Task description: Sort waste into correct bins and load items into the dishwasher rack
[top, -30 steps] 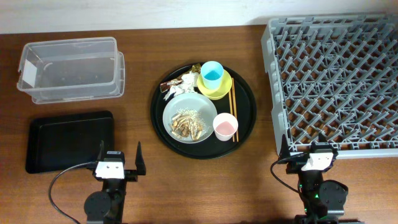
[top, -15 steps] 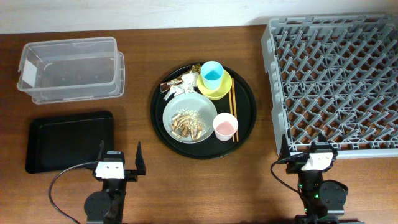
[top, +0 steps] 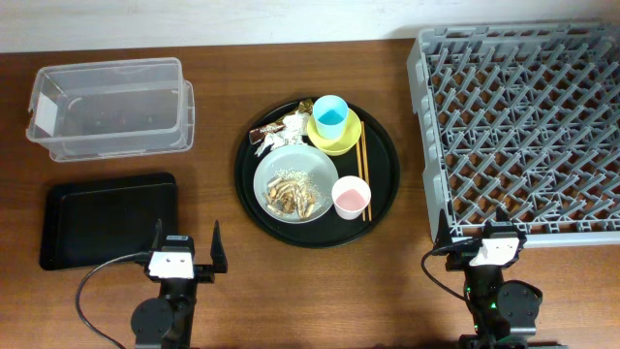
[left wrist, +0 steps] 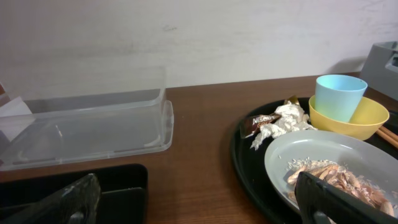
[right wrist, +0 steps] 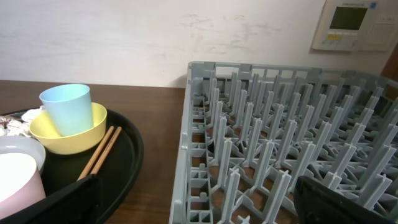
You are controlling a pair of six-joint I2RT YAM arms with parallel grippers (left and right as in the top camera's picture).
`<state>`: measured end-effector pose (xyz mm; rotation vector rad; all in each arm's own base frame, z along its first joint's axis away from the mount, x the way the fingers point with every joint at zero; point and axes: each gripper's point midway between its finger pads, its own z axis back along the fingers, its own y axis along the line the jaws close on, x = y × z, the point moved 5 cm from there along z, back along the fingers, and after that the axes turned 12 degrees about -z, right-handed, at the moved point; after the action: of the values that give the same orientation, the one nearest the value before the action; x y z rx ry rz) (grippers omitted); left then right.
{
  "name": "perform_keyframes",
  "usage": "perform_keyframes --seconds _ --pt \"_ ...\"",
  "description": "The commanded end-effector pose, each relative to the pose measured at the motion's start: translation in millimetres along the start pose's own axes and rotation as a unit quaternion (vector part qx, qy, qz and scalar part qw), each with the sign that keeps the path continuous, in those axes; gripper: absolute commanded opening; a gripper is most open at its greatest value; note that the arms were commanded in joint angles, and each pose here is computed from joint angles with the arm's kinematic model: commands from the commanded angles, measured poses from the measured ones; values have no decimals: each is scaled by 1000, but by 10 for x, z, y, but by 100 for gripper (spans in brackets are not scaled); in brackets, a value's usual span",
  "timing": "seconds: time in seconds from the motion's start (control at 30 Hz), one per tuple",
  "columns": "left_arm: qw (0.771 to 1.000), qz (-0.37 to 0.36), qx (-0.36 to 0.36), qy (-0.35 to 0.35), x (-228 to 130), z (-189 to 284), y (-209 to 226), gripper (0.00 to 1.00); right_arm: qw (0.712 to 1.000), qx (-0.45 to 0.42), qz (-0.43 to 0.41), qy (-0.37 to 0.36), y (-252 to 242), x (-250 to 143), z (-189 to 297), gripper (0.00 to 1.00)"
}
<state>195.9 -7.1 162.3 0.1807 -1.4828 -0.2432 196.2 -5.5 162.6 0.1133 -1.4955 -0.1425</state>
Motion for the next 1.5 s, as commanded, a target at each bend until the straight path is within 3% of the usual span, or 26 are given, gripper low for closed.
perform_keyframes --seconds 0.0,1.33,1.47 --pt "1000 -6 8 1 -27 -2 18 99 1000 -1 -4 2 -12 -27 -4 98" --pt "1000 -6 8 1 -27 -2 18 99 1000 -1 -4 2 -12 -27 -4 98" --pt "999 -34 38 7 -33 1 92 99 1000 -1 -4 2 -12 -27 -4 99"
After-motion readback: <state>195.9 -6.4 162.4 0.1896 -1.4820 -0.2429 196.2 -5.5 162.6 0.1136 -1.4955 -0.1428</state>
